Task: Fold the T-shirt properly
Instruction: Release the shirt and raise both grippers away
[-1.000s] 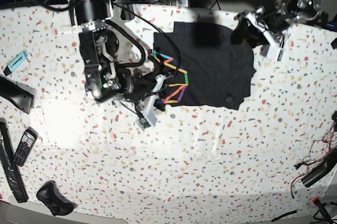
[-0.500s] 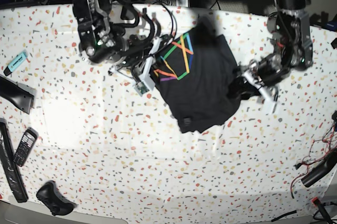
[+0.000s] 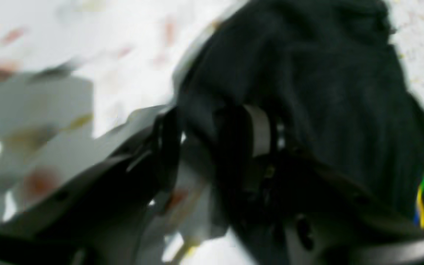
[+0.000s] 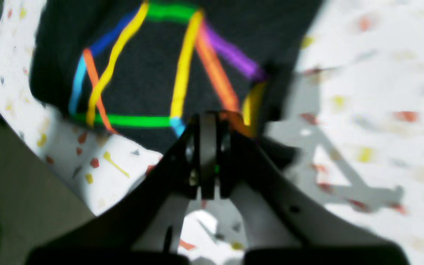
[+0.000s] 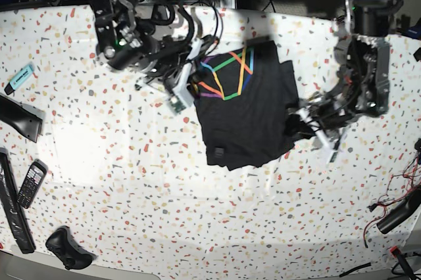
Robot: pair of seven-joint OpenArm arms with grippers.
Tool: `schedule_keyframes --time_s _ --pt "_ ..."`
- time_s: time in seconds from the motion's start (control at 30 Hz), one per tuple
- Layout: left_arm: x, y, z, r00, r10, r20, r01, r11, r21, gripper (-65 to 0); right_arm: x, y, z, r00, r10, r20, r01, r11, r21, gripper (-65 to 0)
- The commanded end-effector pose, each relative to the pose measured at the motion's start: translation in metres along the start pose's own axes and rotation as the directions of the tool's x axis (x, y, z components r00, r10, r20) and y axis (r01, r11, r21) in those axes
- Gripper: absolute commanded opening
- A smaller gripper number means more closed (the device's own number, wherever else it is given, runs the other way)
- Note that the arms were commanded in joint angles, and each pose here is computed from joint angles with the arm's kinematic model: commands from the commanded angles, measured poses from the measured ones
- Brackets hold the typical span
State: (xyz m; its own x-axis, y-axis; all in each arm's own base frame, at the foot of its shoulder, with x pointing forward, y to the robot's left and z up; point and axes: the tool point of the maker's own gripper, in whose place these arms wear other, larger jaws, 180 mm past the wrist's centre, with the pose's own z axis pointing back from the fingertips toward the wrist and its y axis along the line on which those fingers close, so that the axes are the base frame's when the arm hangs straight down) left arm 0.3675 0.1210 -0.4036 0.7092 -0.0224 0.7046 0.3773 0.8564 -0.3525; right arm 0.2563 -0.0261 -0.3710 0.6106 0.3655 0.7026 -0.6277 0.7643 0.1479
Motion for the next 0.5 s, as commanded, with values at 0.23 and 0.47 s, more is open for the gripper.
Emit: schedule_keyframes --time_s 0.23,0.47 --pt "0.007 -0.004 0.08 0.983 -0.116 0.145 0.102 0.99 0.103 -45.1 0.011 -0.03 0.071 0.982 -0.111 0.155 0.13 0.985 -0.115 -65.0" --pt "-0.061 0.014 0.15 0.996 -0.051 0.079 0.031 0.97 0.24 -45.0 -0.047 -0.035 0.126 0.959 -0.263 0.11 0.28 0.938 -0.203 -65.0"
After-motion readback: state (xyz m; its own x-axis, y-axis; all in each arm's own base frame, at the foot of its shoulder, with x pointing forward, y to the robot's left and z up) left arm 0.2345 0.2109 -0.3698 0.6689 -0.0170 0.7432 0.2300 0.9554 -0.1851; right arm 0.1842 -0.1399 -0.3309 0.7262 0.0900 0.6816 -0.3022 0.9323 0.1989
